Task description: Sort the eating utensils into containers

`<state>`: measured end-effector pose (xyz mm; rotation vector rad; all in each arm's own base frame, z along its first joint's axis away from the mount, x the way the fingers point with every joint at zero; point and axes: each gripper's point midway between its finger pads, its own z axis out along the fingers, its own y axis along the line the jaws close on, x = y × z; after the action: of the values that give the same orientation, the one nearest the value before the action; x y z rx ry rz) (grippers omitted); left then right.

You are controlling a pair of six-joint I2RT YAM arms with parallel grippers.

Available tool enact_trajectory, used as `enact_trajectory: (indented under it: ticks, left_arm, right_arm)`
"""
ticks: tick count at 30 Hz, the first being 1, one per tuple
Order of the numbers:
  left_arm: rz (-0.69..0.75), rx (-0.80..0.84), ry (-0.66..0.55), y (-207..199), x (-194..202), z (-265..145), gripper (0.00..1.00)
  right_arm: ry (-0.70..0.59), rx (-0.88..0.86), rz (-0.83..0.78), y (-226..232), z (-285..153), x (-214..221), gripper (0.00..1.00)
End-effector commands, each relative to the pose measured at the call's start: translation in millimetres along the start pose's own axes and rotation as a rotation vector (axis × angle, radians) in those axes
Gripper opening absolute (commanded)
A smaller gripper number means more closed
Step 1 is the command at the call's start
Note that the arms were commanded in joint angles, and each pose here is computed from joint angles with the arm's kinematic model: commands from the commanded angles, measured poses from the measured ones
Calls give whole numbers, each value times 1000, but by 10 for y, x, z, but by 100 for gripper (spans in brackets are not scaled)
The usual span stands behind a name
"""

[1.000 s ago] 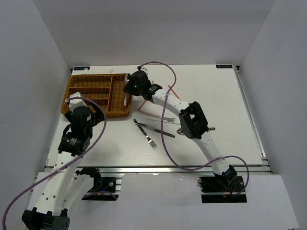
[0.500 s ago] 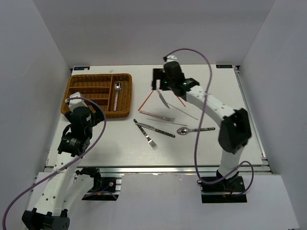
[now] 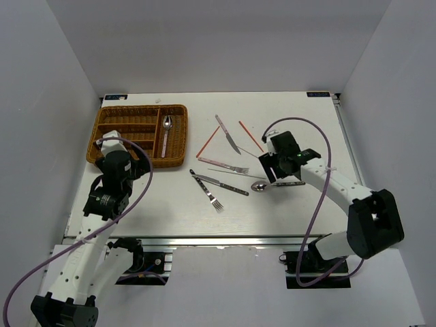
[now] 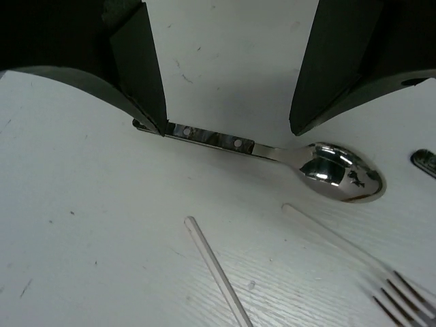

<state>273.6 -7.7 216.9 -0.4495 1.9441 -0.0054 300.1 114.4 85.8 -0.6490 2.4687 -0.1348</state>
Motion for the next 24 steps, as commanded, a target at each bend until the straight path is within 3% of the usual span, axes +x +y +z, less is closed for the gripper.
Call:
enact_trajectory:
  ticks: [1, 3, 4, 7, 8, 10, 13, 15, 19, 24]
  left_arm:
    - [7, 36, 12, -79, 57, 7, 98]
    - [26, 103, 36, -214, 105, 22, 98]
    - [37, 141, 50, -289, 135, 27, 98]
    - [78, 310, 159, -676, 330, 70, 98]
    - [108, 388, 197, -903, 403, 10, 98]
    - [177, 433, 212, -1283, 362, 19, 98]
    - [391, 602, 235, -2177, 558, -179, 98]
    - [538, 705, 249, -2625, 794, -337, 98]
    - [731, 796, 210, -3411, 1173, -341, 98]
    - [798, 1182, 222, -4383, 1815, -675, 93]
  right_arm:
    - [-119, -151, -101, 67, -255, -294, 78]
    - [-132, -138, -40, 28, -312, -347, 81]
    - [-180, -118, -2, -17, -395, -432, 87]
    - [-333, 70, 285, -384, -661, -633, 89]
    - [-351, 164, 493, -594, -827, -610, 89]
    - [-379, 182, 607, -694, -985, -673, 89]
    - [-401, 225, 732, -834, -1443, -550, 89]
    - [-540, 256, 831, -1013, -1909, -531, 89]
    - [-762, 239, 893, -1186, -2672, -440, 89]
    - [-782, 222, 868, -1186, -2977, -252, 89]
